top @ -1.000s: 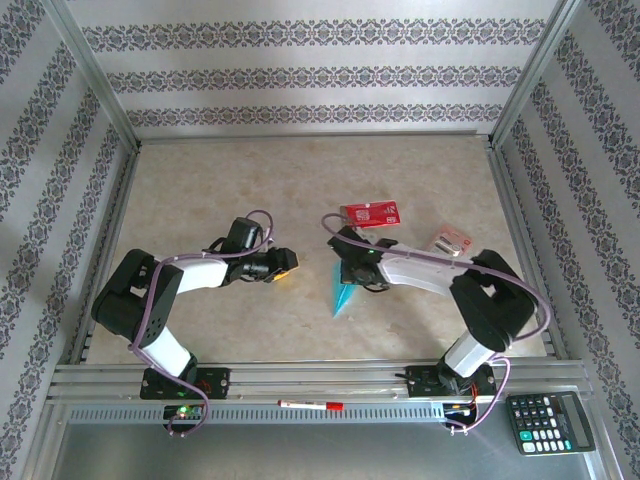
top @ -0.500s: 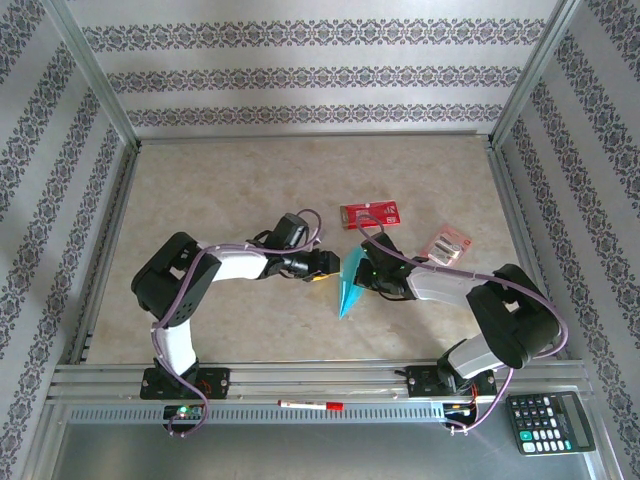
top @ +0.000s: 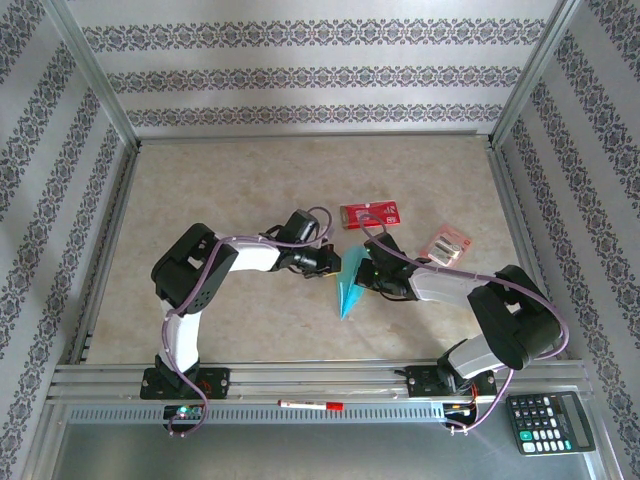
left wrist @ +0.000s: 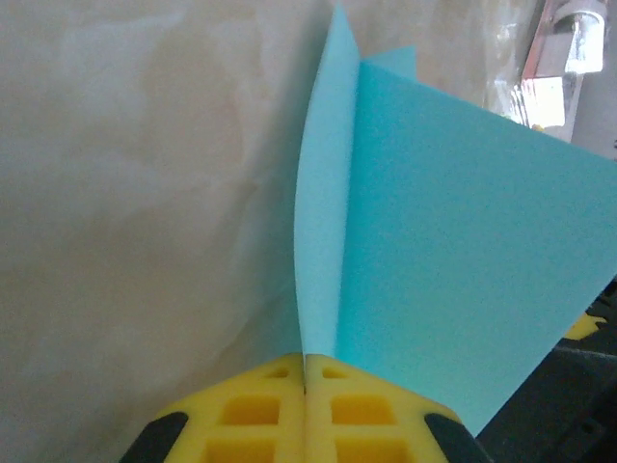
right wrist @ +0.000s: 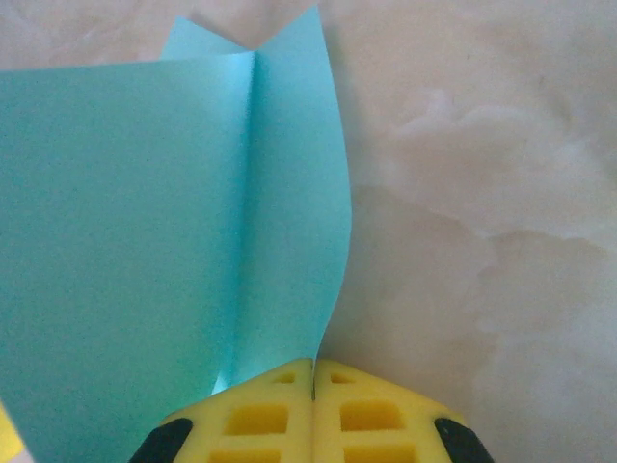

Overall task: Fold a paper plane with a square sheet of paper (pick it up from the middle)
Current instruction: Move a paper plane to the center of the table.

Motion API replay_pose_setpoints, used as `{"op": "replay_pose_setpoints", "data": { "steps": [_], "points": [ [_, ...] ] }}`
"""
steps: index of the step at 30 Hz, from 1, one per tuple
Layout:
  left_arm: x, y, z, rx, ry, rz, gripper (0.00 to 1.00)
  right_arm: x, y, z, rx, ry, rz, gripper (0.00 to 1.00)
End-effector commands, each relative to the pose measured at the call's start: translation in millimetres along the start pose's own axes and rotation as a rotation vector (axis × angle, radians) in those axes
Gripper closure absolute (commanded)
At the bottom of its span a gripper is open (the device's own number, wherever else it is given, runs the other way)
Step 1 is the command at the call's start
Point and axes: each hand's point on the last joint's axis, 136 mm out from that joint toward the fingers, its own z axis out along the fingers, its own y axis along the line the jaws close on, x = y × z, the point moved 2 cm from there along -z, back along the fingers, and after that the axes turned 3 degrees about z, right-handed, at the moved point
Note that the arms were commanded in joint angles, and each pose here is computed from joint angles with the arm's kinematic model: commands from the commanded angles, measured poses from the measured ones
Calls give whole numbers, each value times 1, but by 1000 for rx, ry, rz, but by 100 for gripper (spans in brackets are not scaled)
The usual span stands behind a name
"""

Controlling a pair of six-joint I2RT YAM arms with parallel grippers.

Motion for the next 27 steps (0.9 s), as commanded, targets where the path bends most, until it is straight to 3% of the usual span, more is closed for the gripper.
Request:
{"op": "replay_pose_setpoints", "data": {
  "steps": [1, 9, 19, 27],
  "points": [
    [-7, 0, -12, 27, -44, -24, 100, -4, 8, -1, -57, -9, 11, 96],
    [-3, 15, -40, -1, -125, -65, 100, -13, 24, -1, -101, -7, 1, 95],
    [1, 31, -47, -39, -151, -97, 100, -18, 47, 11, -140, 12, -32, 91],
    [3, 39, -46, -66, -143, -105, 90, -20, 49, 13, -145, 16, -43, 83]
  ]
}}
